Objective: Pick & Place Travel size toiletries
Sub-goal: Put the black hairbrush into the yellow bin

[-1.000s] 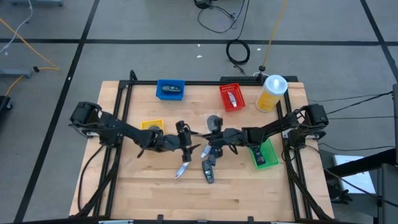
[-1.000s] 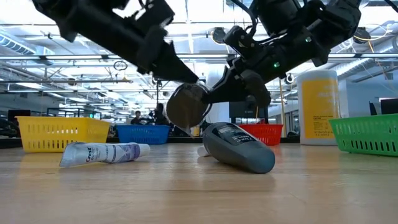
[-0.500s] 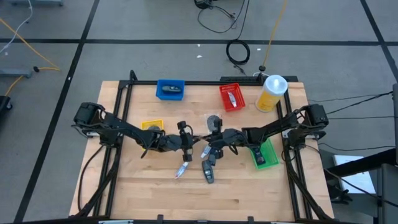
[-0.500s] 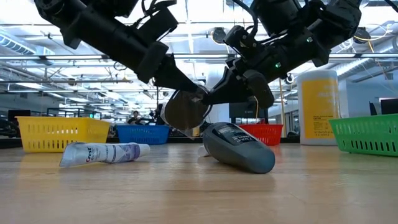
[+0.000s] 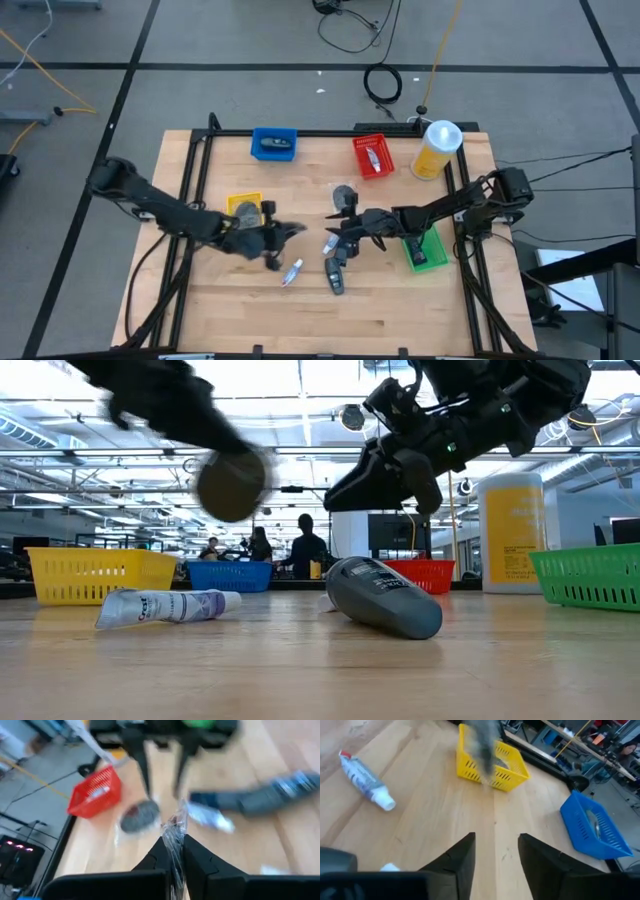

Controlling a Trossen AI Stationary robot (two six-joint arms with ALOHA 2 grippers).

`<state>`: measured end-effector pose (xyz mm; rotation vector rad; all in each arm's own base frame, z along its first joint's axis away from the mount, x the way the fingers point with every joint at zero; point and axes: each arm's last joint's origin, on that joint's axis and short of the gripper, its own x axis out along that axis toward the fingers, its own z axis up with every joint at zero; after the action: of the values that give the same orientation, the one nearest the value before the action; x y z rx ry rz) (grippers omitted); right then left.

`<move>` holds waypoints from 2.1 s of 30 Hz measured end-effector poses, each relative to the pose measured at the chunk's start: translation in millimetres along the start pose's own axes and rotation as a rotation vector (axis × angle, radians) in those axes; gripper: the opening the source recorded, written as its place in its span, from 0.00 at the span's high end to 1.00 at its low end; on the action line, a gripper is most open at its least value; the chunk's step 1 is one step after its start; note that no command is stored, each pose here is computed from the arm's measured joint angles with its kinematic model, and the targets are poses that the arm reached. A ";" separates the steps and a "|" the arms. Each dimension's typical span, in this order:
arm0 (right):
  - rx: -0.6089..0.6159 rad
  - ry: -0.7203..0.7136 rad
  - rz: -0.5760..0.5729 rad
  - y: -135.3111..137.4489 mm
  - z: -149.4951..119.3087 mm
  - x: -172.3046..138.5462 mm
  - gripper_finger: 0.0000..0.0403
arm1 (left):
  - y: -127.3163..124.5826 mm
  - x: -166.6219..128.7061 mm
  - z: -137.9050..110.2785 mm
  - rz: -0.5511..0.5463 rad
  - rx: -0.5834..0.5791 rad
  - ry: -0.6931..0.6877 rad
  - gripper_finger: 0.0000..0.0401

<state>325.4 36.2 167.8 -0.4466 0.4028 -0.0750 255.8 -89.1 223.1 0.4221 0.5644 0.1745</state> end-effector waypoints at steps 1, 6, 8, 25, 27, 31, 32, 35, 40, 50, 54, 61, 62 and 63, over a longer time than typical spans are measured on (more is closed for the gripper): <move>0.000 0.000 -0.001 -0.2 0.2 0.1 0.63 | -0.8 -9.2 -2.2 -0.020 0.025 0.023 0.97; -0.001 0.006 0.003 0.3 -0.6 0.1 0.61 | -5.5 -40.5 -25.5 -0.076 0.108 0.208 0.98; 0.000 0.006 0.003 0.3 -0.6 0.1 0.61 | -7.7 -43.6 -37.7 -0.045 0.121 0.273 0.95; 0.015 0.009 0.005 0.4 -0.9 0.1 0.62 | -4.1 -77.7 -61.5 0.128 0.155 0.328 0.96; 0.016 0.009 0.005 0.4 -0.9 0.1 0.62 | -0.8 -83.2 -70.1 0.167 0.116 0.387 0.98; 0.016 0.007 0.004 0.3 -0.7 0.1 0.62 | 0.1 -83.8 -70.5 0.206 0.069 0.372 0.96; 0.017 0.006 0.004 0.3 -0.6 0.1 0.62 | 0.9 -83.4 -70.5 0.213 0.068 0.372 0.94; 0.017 0.004 0.004 0.3 -0.5 0.1 0.62 | 5.1 -78.5 -71.7 0.246 0.052 0.400 0.90; 0.018 0.000 0.002 0.1 -0.1 0.2 0.62 | 13.0 -67.5 -81.9 0.303 -0.035 0.487 0.91; 0.018 0.000 0.003 0.2 -0.1 0.2 0.61 | 28.7 -52.9 -107.9 0.380 -0.251 0.643 0.94; 0.018 0.001 0.003 0.2 -0.2 0.2 0.61 | 32.2 -50.2 -106.8 0.349 -0.321 0.691 0.82; 0.018 0.001 0.003 0.2 -0.2 0.2 0.61 | 38.4 -51.7 -93.9 0.262 -0.458 0.761 0.51; 0.018 0.001 0.003 0.2 -0.2 0.2 0.62 | 40.3 -53.1 -89.1 0.263 -0.487 0.765 0.49; 0.018 0.001 0.003 0.2 -0.2 0.2 0.62 | 42.6 -54.8 -84.4 0.278 -0.520 0.764 0.47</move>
<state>325.5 36.3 167.5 -0.4280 0.4031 -0.0759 161.6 -37.1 203.7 -0.0985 1.1707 0.7497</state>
